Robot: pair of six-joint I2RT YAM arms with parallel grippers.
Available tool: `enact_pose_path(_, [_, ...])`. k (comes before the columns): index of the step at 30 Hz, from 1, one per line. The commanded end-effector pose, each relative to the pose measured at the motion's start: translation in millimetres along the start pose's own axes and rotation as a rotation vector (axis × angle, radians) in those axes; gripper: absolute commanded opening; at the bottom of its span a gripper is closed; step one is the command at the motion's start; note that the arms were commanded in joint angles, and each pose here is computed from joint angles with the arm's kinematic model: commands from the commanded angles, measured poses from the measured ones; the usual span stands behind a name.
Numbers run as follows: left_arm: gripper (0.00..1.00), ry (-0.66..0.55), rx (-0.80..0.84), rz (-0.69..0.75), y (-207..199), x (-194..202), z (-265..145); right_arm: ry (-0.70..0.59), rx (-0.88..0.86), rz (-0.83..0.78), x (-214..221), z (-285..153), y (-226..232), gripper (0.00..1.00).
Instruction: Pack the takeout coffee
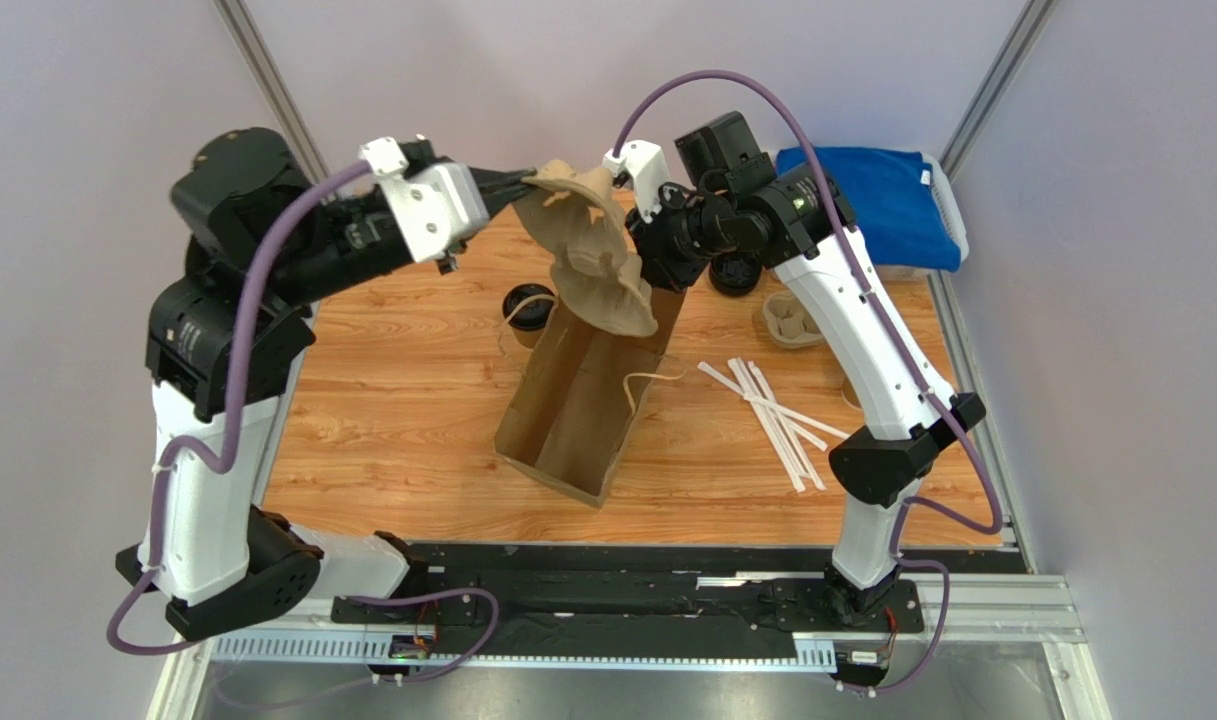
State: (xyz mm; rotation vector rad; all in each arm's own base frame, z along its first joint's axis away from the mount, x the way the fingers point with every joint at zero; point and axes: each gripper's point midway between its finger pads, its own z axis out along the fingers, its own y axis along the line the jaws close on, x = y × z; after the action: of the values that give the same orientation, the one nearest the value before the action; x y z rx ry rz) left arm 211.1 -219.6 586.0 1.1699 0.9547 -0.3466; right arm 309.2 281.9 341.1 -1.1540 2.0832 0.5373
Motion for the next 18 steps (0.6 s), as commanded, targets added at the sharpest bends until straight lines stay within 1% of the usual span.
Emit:
enact_pose_path(1, [0.0,0.104,0.065,0.093,-21.7,30.9,9.2,0.011,0.002,0.016,3.6,-6.9,3.0,0.0])
enact_pose_path(2, [0.0,0.102,0.094,0.124,-29.9,31.0,11.7,0.011,0.0,0.015,3.8,-7.4,4.2,0.0])
enact_pose_path(5, [0.0,0.151,0.124,0.186,-41.3,46.9,15.0,0.01,-0.011,0.014,4.4,-7.9,6.4,0.0])
enact_pose_path(9, [0.0,0.192,0.184,0.218,-59.9,59.3,18.0,0.013,-0.028,0.009,7.8,-7.7,9.7,0.0])
enact_pose_path(12, [0.0,0.227,0.246,0.203,-76.1,71.0,19.8,0.009,-0.038,0.009,8.4,-9.2,12.3,0.0])
enact_pose_path(15, [0.0,0.291,0.307,0.186,-93.1,92.2,20.7,0.004,-0.052,0.001,8.5,-10.6,15.2,0.0])
enact_pose_path(18, [0.0,0.329,0.356,0.168,-108.7,110.2,21.3,-0.013,-0.064,-0.014,7.6,-13.4,18.2,0.0])
